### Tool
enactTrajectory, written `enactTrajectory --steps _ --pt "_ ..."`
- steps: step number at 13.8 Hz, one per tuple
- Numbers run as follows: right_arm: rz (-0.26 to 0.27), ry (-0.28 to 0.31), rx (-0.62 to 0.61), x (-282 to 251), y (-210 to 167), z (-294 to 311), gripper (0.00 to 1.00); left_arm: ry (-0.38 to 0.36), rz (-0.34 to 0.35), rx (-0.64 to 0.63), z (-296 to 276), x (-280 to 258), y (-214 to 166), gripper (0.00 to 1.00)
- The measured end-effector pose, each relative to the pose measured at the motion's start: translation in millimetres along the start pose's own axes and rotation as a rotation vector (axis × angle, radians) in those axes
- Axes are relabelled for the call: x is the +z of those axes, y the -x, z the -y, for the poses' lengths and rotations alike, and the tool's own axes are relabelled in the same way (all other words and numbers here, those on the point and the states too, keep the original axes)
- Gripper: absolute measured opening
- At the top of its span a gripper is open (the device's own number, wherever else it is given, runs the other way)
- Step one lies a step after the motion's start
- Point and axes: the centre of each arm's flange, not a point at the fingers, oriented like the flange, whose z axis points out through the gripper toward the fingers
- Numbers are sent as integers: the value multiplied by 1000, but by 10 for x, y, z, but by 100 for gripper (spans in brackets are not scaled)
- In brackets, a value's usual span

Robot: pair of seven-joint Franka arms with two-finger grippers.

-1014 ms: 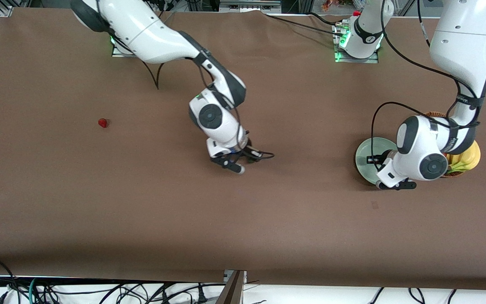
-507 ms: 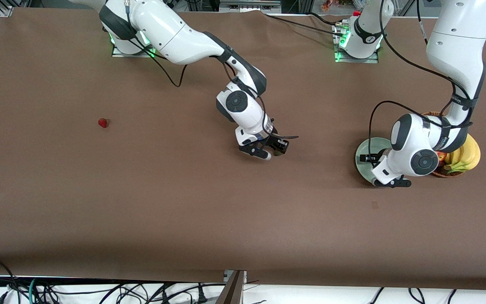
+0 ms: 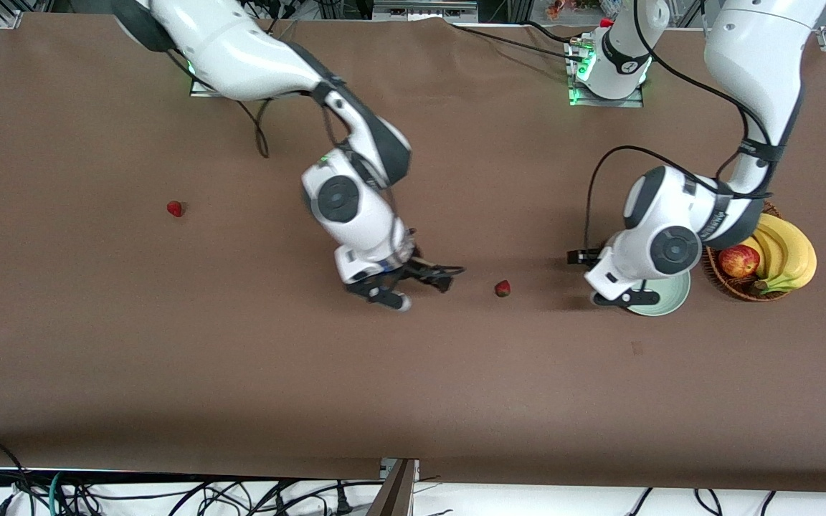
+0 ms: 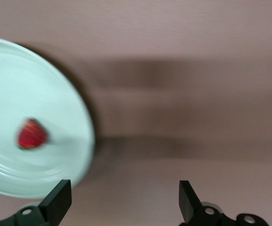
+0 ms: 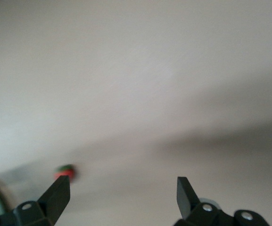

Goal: Collect all strawberries into plate
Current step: 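Set the second strawberry down with the right gripper while the left gripper approaches, then grasp the second strawberry with the left gripper while the right gripper grasps the third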

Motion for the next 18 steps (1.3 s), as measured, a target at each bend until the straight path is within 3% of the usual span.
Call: enactTrajectory --steps 4,7,10,14,18 --pt "99 135 -94 -481 -767 -936 100 50 -87 -90 -722 -60 171 100" --pt "191 197 -162 -561 -1210 -1841 100 137 -202 -49 -1162 -8 175 100" --pt "266 232 -224 -756 -1557 -3106 100 125 -243 6 -1351 202 176 100" --pt "367 271 -235 -830 -1541 -4478 100 124 -286 48 -1344 562 35 99" --pt "488 289 -193 -511 -1114 -4946 100 31 -376 159 -1263 578 -38 96"
